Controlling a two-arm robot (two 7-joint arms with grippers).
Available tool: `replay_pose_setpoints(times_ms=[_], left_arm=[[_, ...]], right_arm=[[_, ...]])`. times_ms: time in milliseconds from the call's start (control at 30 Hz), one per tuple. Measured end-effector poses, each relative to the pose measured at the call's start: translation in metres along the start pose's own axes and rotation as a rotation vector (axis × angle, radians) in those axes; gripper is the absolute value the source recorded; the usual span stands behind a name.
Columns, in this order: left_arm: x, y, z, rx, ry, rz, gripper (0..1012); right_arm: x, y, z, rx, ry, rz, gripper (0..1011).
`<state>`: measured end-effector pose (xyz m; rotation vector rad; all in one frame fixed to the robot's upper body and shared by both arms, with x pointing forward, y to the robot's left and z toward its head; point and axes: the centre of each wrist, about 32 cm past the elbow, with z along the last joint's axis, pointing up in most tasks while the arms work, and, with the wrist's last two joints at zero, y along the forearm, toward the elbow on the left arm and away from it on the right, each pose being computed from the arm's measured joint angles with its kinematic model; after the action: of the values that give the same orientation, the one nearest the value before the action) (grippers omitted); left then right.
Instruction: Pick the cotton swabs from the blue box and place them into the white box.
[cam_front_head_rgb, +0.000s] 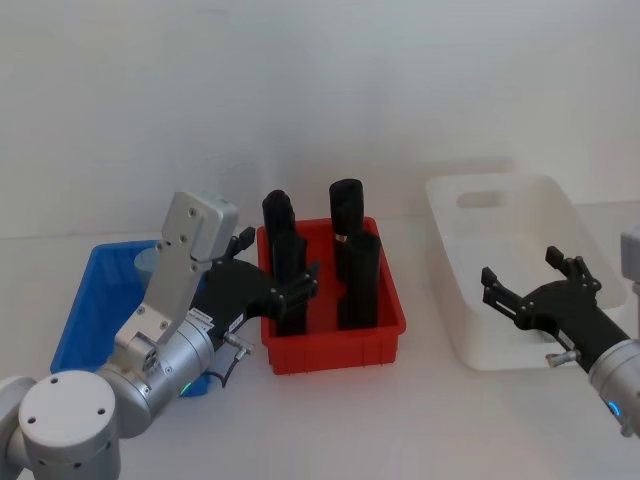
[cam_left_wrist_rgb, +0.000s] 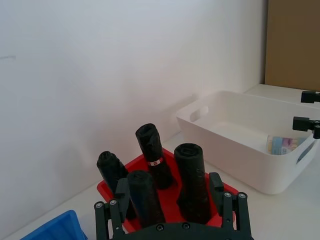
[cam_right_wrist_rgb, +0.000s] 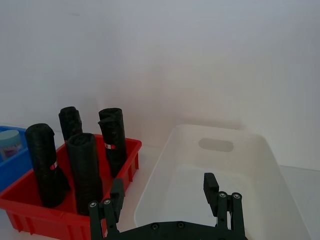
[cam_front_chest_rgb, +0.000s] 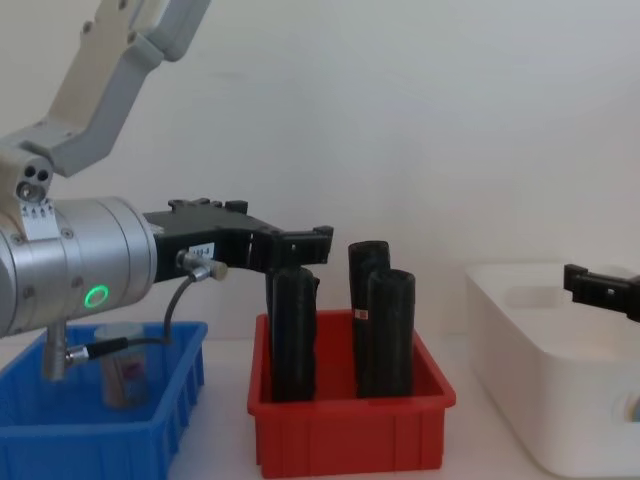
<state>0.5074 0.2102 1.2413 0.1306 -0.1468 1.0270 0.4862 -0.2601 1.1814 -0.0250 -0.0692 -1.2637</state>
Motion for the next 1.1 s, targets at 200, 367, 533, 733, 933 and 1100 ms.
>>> replay_pose_setpoints(times_ms=[200,367,533,733,933,1100], left_arm=[[-0.0091,0.0016,-0.0129,-0.038,-0.027,0.045,999],[-0.0173,0.0035,-0.0238,-0.071,-0.047,0.08,999],[-0.0223,0.0049,-0.0303,-0.092,-0.059,0.1,1000],[-0.0248,0.0057,-0.0336,-0.102,-0.063,0.109,1000],[-0.0247,0.0058,-0.0337,-0.103,-0.064,0.11,1000],[-0.0246,0.0058,-0.0336,-0.103,-0.064,0.111,1000]], right_arm=[[-0.015,-0.014,0.004,0.018,0.008,0.015,1001],[-0.025,-0.025,0.007,0.032,0.016,0.024,1002],[-0.033,-0.032,0.01,0.041,0.022,0.031,1002],[-0.034,-0.034,0.01,0.043,0.024,0.032,1002],[-0.034,-0.034,0.01,0.044,0.024,0.032,1002],[-0.034,-0.034,0.01,0.044,0.024,0.032,1002]])
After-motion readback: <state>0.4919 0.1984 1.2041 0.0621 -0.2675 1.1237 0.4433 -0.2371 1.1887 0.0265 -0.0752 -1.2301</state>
